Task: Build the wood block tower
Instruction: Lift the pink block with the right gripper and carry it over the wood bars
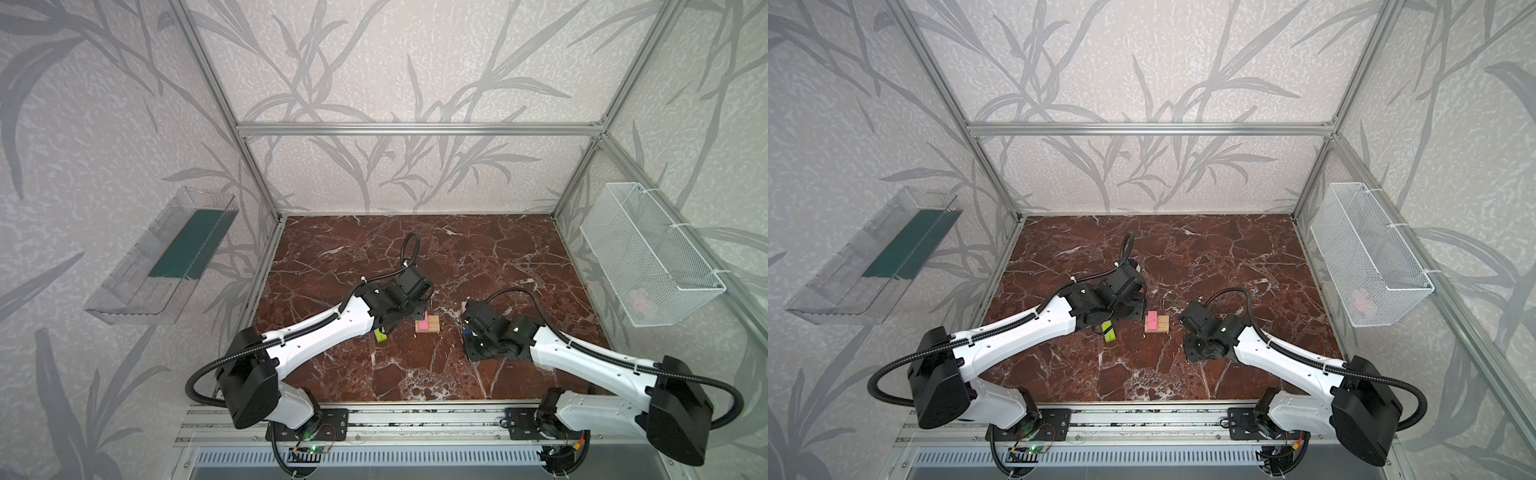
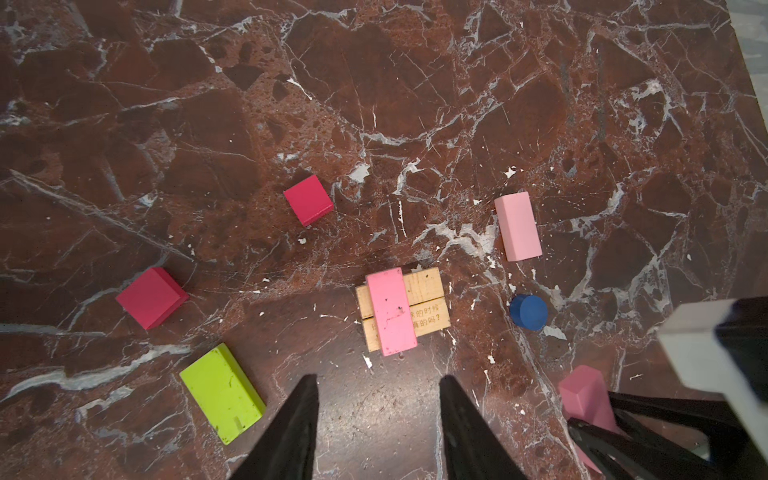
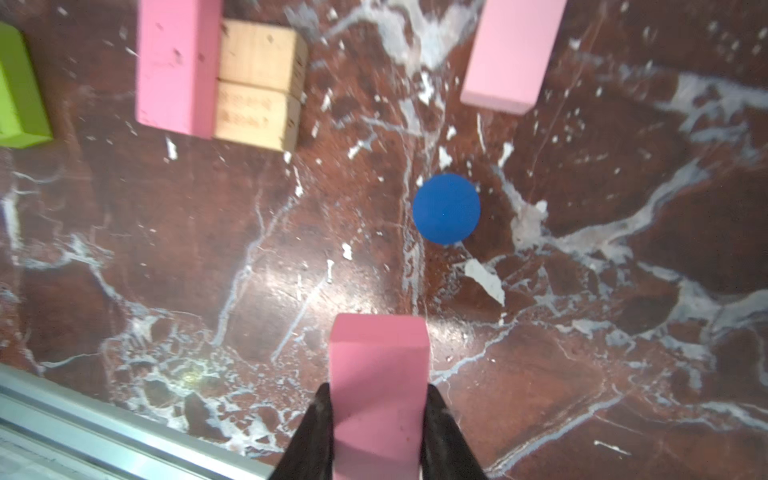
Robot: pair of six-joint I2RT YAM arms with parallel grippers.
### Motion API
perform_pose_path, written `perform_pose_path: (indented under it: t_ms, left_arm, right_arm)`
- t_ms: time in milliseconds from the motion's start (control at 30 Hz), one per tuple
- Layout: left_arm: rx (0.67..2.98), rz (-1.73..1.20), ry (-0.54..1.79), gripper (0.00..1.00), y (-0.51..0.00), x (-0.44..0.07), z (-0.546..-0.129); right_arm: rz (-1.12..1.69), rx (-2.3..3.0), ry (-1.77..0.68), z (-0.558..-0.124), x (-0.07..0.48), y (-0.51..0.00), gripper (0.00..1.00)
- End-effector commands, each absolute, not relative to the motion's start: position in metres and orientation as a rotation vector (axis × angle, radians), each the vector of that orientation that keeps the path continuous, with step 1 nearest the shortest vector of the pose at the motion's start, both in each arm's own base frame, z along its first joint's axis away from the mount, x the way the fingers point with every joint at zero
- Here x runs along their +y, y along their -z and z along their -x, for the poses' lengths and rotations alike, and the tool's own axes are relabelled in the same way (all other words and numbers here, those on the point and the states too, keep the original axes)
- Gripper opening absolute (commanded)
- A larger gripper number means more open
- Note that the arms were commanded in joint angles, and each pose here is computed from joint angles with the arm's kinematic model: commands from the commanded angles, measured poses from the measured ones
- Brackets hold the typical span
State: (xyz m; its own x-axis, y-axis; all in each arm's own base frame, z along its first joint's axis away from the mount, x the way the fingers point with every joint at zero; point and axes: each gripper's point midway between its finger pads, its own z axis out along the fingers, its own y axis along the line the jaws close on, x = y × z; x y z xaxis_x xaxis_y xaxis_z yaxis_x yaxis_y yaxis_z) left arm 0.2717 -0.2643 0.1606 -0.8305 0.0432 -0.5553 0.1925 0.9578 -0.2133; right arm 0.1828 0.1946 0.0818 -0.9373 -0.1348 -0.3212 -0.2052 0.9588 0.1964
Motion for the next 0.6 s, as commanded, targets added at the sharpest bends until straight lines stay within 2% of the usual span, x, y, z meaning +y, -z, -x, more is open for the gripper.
perform_pose_path:
  t_ms: [0, 267, 567]
  left_arm:
    - [2.497, -0.138, 0.34, 0.45, -0.167, -0.252, -0.275]
    - [2.478, -0.093, 0.371, 0.4, -0.168, -0.234, -0.273]
    - [2.462, -0.048, 0.405, 0.39, -0.165, -0.218, -0.267]
  right_arm:
    - [0.274, 2.8, -0.281, -0.193, 0.202, -0.088, 0.1]
    - [0.344, 2.767, -0.311, -0.229, 0.247, -0.092, 0.1]
    - [0.36, 2.743, -0.317, -0.257, 0.275, -0.092, 0.11]
